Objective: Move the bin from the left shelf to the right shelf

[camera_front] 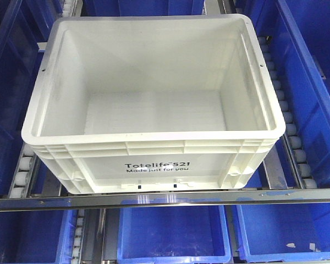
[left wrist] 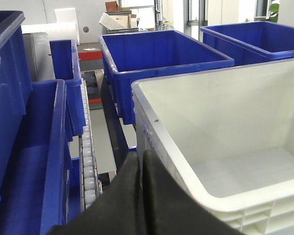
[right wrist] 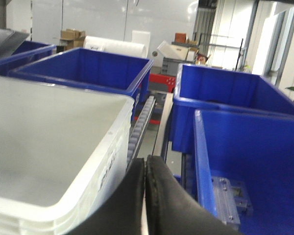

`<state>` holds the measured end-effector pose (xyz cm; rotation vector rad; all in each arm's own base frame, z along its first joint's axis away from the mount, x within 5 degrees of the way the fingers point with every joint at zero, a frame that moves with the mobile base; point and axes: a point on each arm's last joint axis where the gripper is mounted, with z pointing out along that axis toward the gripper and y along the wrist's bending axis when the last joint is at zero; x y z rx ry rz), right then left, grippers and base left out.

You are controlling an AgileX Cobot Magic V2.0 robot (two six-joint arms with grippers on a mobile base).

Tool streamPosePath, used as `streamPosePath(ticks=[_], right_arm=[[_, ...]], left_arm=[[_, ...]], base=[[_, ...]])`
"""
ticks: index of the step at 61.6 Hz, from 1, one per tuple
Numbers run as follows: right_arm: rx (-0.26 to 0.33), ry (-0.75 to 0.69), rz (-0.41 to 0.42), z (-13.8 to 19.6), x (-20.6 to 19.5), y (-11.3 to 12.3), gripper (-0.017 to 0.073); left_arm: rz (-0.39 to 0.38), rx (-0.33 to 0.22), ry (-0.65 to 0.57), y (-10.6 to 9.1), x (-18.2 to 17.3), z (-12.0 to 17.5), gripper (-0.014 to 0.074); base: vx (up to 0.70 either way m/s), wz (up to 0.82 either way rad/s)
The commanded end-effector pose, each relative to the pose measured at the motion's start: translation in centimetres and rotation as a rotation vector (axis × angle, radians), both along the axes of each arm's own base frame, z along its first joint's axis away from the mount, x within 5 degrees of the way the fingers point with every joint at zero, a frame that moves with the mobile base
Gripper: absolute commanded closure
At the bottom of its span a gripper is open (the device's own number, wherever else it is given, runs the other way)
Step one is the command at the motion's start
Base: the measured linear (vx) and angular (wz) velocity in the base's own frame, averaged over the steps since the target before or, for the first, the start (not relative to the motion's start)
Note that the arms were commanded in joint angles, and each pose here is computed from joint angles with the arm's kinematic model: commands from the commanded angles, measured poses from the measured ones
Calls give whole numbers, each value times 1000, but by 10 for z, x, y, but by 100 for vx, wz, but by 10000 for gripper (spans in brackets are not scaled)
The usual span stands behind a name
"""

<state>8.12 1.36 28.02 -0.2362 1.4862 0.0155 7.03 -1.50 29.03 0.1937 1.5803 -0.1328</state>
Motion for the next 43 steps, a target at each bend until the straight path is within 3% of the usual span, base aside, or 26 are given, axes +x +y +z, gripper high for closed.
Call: streamPosePath(ticks=[1, 43], right_arm=[[14, -63, -17, 13, 0, -2, 568], [14, -61, -17, 13, 0, -2, 566]], left_arm=[[-2, -29, -70, 0, 1, 13, 603], [-3, -27, -69, 1, -4, 7, 603]], base=[[0, 0], [0, 0]])
